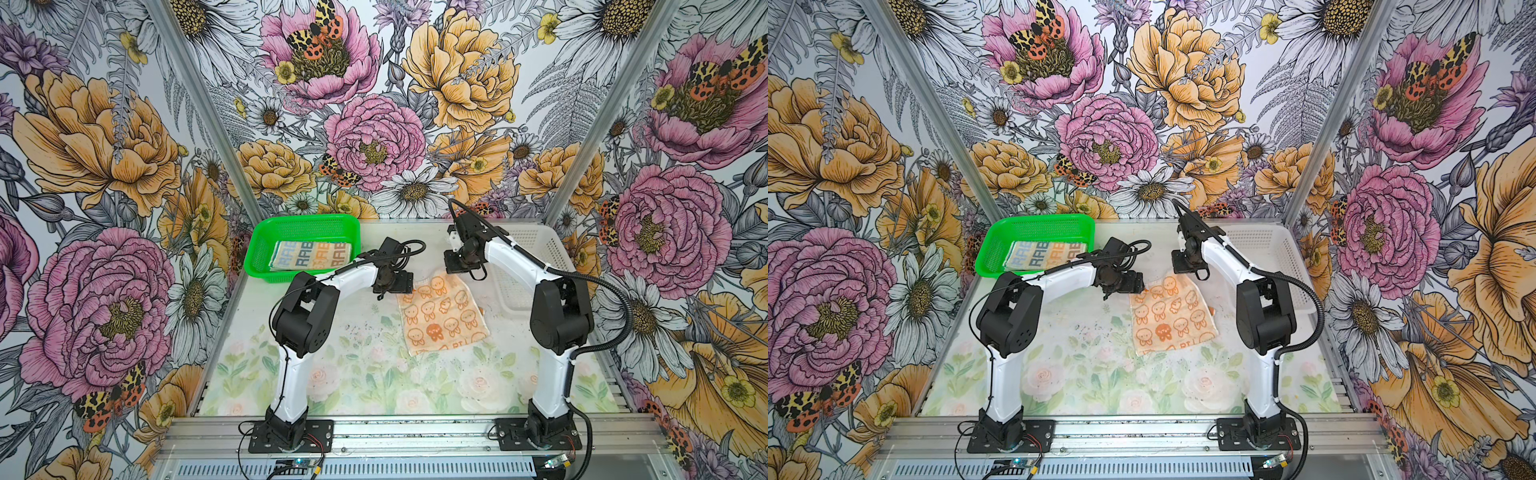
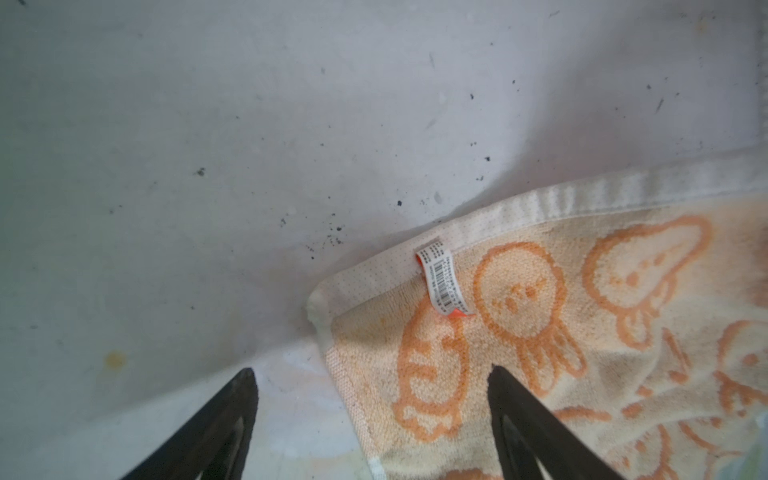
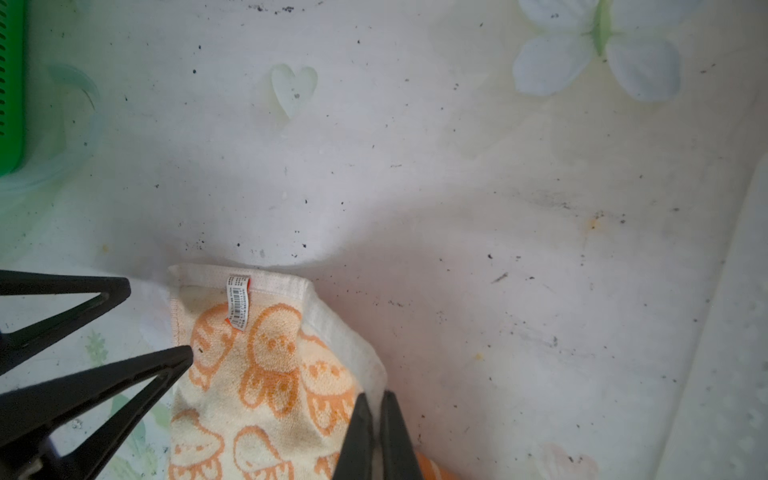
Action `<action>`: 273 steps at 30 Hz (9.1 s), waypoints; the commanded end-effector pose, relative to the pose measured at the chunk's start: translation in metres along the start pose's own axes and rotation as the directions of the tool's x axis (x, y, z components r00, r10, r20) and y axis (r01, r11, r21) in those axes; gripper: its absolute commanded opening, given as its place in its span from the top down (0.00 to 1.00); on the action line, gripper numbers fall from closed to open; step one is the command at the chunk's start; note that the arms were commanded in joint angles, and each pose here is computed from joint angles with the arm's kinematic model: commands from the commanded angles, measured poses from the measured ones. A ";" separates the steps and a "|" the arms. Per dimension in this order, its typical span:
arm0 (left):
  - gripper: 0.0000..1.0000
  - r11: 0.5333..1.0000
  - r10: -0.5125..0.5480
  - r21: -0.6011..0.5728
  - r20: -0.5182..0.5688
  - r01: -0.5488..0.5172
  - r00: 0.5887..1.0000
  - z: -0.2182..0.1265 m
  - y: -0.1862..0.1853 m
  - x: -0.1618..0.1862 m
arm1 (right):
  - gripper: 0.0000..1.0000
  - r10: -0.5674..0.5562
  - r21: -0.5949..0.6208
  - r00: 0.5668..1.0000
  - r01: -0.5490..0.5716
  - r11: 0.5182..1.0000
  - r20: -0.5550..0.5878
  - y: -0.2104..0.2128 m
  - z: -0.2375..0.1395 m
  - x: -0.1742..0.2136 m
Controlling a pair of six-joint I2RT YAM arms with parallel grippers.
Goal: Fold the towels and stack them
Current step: 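Pinch the two far corners of the bunny towel with both grippers, then lift the bunny towel up by its far corners with both grippers, then lower the held edge toward the robot with both grippers, folding the towel over, then lay the folded edge down on the towel and open both grippers, then raise both grippers and move them to the towel's far edge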
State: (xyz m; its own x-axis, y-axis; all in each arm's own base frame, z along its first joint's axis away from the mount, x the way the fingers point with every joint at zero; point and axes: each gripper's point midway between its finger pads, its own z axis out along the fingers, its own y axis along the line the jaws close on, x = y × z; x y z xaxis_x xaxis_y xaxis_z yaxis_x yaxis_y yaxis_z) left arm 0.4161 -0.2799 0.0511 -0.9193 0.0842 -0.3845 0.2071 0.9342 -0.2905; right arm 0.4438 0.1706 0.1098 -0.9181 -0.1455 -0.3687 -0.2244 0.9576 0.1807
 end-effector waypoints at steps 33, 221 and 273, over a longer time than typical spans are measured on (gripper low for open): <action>0.68 0.999 0.031 -0.042 -0.058 -0.033 0.998 0.042 0.010 0.006 | 1.00 0.017 -0.040 0.999 -0.015 0.999 0.037 0.005 -0.014 -0.002; 0.01 0.996 -0.011 0.091 -0.036 0.015 0.999 -0.004 -0.037 0.039 | 0.04 0.143 -0.287 0.987 -0.156 0.945 -0.066 0.048 -0.036 0.181; 0.01 0.991 -0.071 0.112 -0.022 0.073 0.997 -0.030 -0.032 0.045 | 0.00 0.070 -0.390 0.996 -0.040 0.920 0.063 0.090 -0.045 0.166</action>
State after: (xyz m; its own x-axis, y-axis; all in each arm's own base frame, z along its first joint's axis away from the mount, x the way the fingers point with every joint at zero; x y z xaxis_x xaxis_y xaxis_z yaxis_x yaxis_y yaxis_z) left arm 0.3690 -0.2994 0.0468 -0.9373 0.0325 -0.3469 0.1767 0.9024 -0.3929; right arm 0.2216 0.2269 0.0763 -0.9343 -0.1554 -0.3207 -0.3170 0.7735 0.5488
